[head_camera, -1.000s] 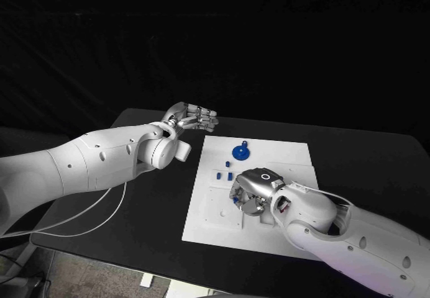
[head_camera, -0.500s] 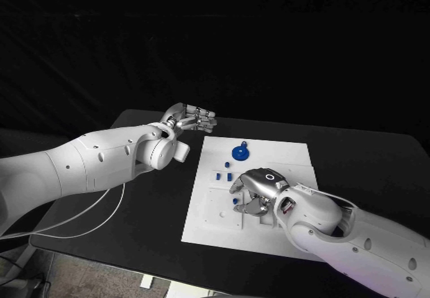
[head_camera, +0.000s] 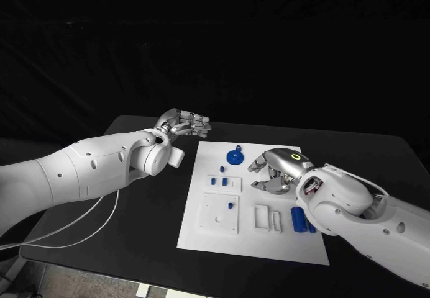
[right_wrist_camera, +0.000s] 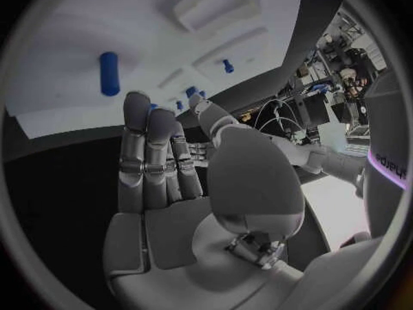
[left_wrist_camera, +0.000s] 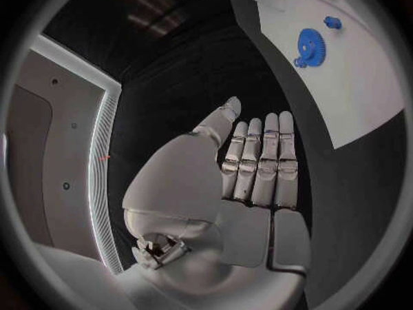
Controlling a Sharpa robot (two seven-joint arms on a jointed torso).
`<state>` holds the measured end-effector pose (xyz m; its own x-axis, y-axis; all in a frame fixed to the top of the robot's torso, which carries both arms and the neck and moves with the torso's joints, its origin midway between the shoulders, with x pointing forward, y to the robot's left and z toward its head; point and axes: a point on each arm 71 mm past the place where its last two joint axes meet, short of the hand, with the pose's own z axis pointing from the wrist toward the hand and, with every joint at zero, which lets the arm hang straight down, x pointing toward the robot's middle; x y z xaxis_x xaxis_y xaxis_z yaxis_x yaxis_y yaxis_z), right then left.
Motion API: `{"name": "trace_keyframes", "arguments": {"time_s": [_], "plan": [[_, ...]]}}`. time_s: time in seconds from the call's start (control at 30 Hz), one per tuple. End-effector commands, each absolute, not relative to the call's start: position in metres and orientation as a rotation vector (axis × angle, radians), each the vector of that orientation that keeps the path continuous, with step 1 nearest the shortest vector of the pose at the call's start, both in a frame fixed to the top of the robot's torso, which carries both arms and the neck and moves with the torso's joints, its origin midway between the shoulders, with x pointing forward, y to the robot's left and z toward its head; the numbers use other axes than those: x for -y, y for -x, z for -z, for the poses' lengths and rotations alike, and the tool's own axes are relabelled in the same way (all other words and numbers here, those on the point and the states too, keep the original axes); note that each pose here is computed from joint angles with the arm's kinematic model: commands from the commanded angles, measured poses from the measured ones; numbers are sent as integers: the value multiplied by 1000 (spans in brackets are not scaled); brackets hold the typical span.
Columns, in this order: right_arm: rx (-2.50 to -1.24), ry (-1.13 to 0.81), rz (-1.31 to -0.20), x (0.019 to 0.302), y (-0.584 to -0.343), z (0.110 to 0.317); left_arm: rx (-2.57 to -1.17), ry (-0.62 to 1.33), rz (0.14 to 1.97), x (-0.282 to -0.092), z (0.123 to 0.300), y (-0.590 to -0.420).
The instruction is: Assemble the parts on the task board
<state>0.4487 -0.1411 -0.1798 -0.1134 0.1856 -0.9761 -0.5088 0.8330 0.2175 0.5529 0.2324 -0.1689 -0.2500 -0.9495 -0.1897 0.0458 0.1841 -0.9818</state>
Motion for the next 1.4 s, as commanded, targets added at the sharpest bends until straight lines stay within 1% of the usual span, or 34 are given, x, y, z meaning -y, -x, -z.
{"name": "trace_keyframes", "arguments": {"time_s": [0.03, 0.13, 0.23, 0.7, 1.0, 1.27, 1.4], "plan": [[-1677, 231, -582, 156, -455, 181, -1461, 915, 1275, -233, 168, -553], [-1703, 220, -555, 168, -459, 180, -1459, 916, 1271, -235, 168, -553], [-1729, 220, -537, 173, -461, 181, -1458, 917, 1269, -236, 168, -553], [-1873, 276, -458, 177, -463, 193, -1462, 920, 1266, -237, 168, -553], [-1856, 287, -446, 176, -464, 194, -1464, 922, 1264, -237, 169, -554], [-1817, 283, -476, 171, -463, 191, -1465, 922, 1264, -237, 169, -554], [-1778, 273, -488, 168, -463, 188, -1465, 922, 1265, -237, 169, -554]]}}
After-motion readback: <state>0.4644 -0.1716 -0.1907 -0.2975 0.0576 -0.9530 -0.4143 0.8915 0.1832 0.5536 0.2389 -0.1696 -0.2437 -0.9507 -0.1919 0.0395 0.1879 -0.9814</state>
